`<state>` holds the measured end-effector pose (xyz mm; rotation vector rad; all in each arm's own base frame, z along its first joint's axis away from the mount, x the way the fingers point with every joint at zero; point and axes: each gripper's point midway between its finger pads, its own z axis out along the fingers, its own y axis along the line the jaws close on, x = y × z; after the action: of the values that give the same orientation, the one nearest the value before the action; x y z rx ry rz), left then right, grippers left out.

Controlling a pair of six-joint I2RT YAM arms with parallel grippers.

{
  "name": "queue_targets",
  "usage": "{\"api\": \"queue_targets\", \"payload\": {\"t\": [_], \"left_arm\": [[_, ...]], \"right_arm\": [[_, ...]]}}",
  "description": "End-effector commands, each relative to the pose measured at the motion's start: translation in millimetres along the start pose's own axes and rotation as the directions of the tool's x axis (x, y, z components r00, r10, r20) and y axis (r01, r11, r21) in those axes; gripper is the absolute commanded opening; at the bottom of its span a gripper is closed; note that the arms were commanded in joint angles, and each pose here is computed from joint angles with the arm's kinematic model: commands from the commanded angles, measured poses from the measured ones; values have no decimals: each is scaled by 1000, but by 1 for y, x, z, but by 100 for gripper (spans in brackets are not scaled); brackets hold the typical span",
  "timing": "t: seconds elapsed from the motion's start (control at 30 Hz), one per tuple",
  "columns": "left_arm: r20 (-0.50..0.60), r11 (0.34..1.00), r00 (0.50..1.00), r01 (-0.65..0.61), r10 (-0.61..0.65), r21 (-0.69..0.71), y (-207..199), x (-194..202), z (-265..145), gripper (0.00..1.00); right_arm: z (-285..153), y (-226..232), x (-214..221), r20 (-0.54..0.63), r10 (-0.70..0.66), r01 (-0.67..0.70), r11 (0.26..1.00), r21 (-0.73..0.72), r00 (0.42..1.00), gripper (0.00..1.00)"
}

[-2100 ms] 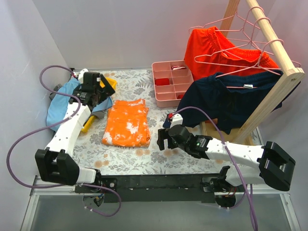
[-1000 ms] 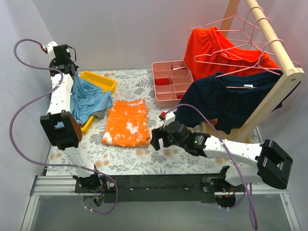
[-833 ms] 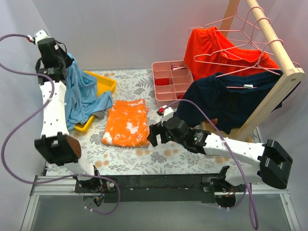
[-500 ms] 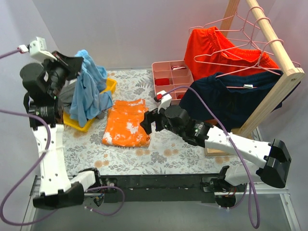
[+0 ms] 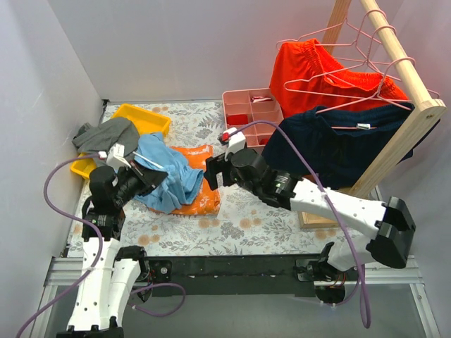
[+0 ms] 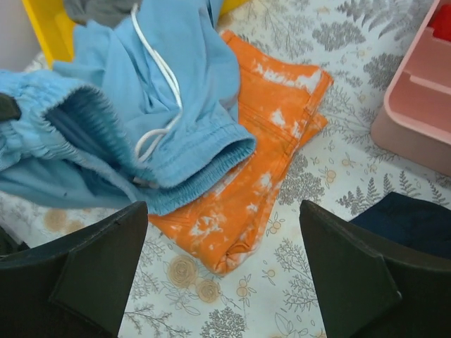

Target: Place the shorts on the hanger

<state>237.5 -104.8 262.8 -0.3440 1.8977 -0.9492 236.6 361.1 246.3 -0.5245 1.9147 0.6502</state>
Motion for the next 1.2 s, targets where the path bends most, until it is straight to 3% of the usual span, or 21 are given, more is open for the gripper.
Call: {"api": "queue_targets", "payload": {"t": [0.0, 0.17, 0.37, 0.63, 0.77, 0.93, 1.17], "left_arm": [[28, 988, 996, 90, -87, -125, 22, 15, -11, 0], [109, 963, 994, 37, -8, -267, 38, -1, -24, 0], [174, 950, 978, -53, 111, -308, 13, -37, -43, 0], [170, 950, 973, -103, 158, -294, -1, -46, -45, 0], [173, 953, 970, -118, 170, -279, -11, -53, -44, 0], [175, 949, 965, -144, 198, -281, -22, -64, -41, 0], [164, 953, 965, -161, 206, -255, -31, -68, -36, 0]], "right_arm": [[30, 5, 26, -75, -35, 34, 999, -13, 997, 92], [61, 10, 50, -129, -91, 84, 995, -53, 988, 78], [100, 14, 59, -134, -169, 159, 984, -78, 977, 75], [153, 20, 37, -122, -101, 87, 989, -117, 987, 73], [175, 23, 49, -170, -78, 55, 989, -135, 982, 70], [162, 14, 62, -157, -42, 23, 992, -124, 987, 74], [162, 23, 70, -157, -30, 1, 983, -183, 987, 72]]}}
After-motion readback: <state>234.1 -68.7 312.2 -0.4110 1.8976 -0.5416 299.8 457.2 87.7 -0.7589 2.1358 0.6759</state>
